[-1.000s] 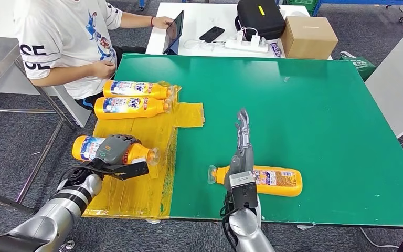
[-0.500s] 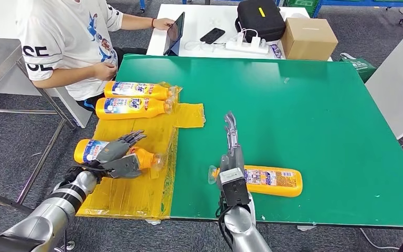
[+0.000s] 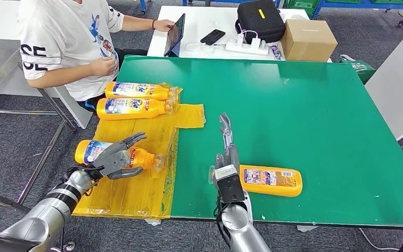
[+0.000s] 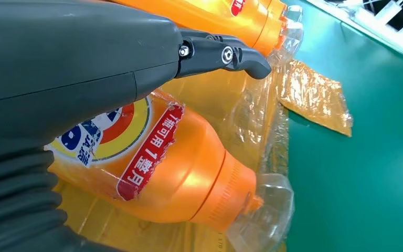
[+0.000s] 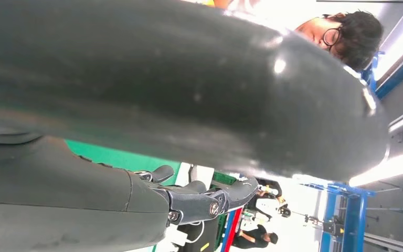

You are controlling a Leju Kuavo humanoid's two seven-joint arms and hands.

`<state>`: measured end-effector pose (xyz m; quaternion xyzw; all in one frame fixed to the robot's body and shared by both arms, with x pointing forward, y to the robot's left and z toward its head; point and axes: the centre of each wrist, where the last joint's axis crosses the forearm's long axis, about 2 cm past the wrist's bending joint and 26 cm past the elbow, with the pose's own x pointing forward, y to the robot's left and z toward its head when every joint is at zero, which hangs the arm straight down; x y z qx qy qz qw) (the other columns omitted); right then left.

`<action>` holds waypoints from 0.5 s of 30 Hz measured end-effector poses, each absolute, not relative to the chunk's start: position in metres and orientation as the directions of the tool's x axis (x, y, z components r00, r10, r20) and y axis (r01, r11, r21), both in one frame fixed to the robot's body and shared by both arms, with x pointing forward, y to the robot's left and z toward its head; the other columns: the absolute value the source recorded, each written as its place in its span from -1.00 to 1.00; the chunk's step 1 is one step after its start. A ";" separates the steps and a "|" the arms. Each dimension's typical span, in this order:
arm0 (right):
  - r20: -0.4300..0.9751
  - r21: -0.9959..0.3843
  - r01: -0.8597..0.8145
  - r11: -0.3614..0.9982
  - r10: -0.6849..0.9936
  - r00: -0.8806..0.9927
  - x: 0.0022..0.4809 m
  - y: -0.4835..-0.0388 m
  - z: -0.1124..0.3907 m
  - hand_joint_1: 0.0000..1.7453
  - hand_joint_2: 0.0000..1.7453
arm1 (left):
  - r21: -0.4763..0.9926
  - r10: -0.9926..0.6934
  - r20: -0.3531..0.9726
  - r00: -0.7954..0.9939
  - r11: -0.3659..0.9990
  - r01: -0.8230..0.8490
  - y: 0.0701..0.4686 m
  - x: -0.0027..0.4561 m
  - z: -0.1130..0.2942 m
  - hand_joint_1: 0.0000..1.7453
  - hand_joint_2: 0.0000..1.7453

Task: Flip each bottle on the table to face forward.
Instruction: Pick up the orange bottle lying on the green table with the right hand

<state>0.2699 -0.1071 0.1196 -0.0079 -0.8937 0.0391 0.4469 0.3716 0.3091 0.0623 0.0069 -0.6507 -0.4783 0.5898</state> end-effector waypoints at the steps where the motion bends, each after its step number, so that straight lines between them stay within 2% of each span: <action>1: 0.799 -0.077 -0.023 0.997 0.048 -0.599 0.270 -0.107 0.119 -1.00 -1.00 | 0.617 -0.556 0.775 -0.302 0.559 0.554 0.309 0.370 0.061 -1.00 0.00; 3: 0.802 -0.077 -0.029 0.997 0.045 -0.596 0.270 -0.107 0.118 -1.00 -1.00 | 0.597 -0.518 0.798 -0.307 0.612 0.519 0.308 0.366 0.058 -1.00 1.00; 4: 0.804 -0.078 -0.032 0.996 0.044 -0.593 0.270 -0.106 0.118 -1.00 -1.00 | 0.591 -0.498 0.806 -0.319 0.661 0.463 0.305 0.364 0.057 -1.00 1.00; 8: 0.813 -0.091 -0.037 0.995 0.052 -0.580 0.268 -0.103 0.119 -1.00 1.00 | 0.594 -0.545 0.764 -0.345 0.803 0.047 0.282 0.353 0.059 -1.00 1.00; 15: 0.832 -0.193 -0.130 0.973 0.092 -0.548 0.264 -0.094 0.115 -1.00 1.00 | 0.550 -0.681 0.637 -0.361 0.730 -0.407 0.273 0.360 0.089 -1.00 1.00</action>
